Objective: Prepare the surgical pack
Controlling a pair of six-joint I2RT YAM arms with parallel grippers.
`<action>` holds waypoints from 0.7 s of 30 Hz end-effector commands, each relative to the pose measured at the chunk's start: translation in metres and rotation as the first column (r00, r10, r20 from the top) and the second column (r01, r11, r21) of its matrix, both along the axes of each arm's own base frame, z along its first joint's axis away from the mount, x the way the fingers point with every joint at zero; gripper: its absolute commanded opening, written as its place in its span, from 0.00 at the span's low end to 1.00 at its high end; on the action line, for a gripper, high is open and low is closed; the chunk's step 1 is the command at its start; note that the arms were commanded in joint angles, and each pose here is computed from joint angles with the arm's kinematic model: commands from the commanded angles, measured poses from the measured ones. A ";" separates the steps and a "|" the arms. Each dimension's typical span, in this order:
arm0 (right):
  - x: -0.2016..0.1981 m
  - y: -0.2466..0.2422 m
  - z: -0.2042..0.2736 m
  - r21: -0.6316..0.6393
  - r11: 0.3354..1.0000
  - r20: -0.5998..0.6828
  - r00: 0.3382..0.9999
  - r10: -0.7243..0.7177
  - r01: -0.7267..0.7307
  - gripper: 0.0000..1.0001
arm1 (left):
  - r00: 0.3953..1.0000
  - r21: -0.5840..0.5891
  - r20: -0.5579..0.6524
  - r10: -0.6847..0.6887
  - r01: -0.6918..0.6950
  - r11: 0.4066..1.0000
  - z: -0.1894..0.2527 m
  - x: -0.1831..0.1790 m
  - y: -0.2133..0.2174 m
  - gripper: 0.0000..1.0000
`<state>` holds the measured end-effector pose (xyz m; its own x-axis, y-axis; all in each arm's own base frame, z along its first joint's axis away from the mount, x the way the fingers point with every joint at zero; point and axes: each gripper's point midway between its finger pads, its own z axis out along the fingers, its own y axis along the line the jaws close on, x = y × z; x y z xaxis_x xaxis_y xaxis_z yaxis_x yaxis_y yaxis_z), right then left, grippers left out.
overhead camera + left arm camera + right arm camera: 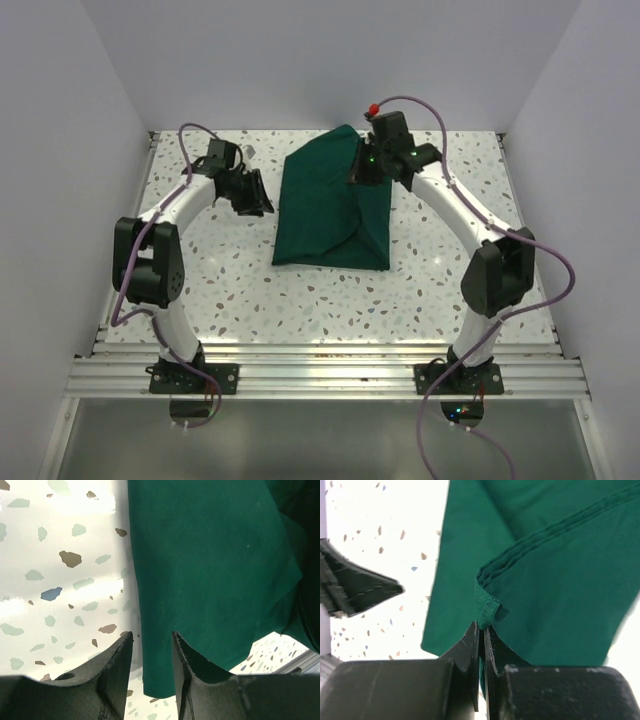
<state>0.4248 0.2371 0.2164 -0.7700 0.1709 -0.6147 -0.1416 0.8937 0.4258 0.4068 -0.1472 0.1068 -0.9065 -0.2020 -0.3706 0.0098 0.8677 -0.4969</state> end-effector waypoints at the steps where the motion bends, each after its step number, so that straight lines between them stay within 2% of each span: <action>1: 0.009 0.041 0.015 0.047 0.998 0.037 0.998 0.042 -0.044 0.00 | 1.000 -0.012 -0.009 -0.004 0.004 1.000 -0.013 0.003 -0.002 0.40; 4: 0.008 0.070 0.021 0.057 0.994 0.054 0.995 0.087 -0.090 0.00 | 1.000 -0.020 -0.022 -0.003 0.002 1.000 -0.020 0.002 -0.003 0.40; 9: 0.003 0.104 -0.002 0.041 0.988 0.016 0.989 0.147 -0.147 0.00 | 0.998 -0.052 -0.067 -0.016 0.013 0.999 -0.036 0.000 -0.010 0.40; 21: -0.004 0.143 -0.055 0.040 0.979 -0.059 0.978 0.200 -0.198 0.00 | 0.997 -0.079 -0.071 -0.024 0.018 0.997 -0.037 0.001 -0.020 0.38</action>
